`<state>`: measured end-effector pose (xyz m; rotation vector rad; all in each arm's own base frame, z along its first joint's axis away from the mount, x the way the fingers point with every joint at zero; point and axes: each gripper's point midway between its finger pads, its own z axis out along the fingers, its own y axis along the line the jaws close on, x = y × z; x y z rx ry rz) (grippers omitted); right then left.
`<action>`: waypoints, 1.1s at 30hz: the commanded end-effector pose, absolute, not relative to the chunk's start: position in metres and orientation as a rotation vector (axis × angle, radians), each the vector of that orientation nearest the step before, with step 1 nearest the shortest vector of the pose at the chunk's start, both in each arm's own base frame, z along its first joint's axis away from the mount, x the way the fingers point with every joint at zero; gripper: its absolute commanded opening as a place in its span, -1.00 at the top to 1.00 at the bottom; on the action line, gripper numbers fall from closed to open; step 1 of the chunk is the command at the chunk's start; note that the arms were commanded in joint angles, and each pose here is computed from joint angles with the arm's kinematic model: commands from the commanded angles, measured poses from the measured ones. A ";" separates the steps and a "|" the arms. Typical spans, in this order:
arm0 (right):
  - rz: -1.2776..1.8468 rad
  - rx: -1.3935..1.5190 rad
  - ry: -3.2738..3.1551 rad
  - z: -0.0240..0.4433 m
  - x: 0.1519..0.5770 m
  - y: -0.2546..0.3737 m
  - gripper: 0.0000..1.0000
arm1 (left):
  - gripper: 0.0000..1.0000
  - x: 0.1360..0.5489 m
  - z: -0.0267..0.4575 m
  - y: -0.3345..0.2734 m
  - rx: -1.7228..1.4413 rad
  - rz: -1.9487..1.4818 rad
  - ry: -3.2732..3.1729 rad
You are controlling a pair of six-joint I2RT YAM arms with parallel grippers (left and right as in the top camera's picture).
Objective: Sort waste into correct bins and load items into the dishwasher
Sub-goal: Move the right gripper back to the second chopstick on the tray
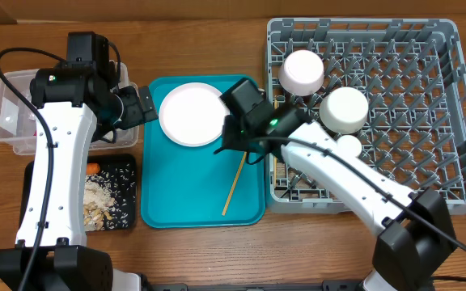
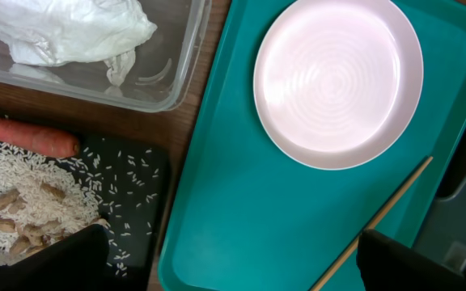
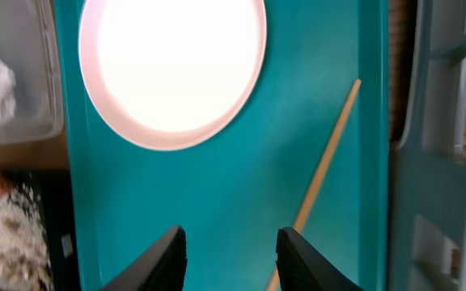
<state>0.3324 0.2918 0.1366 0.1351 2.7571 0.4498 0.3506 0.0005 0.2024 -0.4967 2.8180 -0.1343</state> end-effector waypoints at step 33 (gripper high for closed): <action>0.286 0.595 2.766 0.015 0.310 0.283 0.34 | -0.99 0.352 0.203 -0.001 -0.469 -0.122 2.816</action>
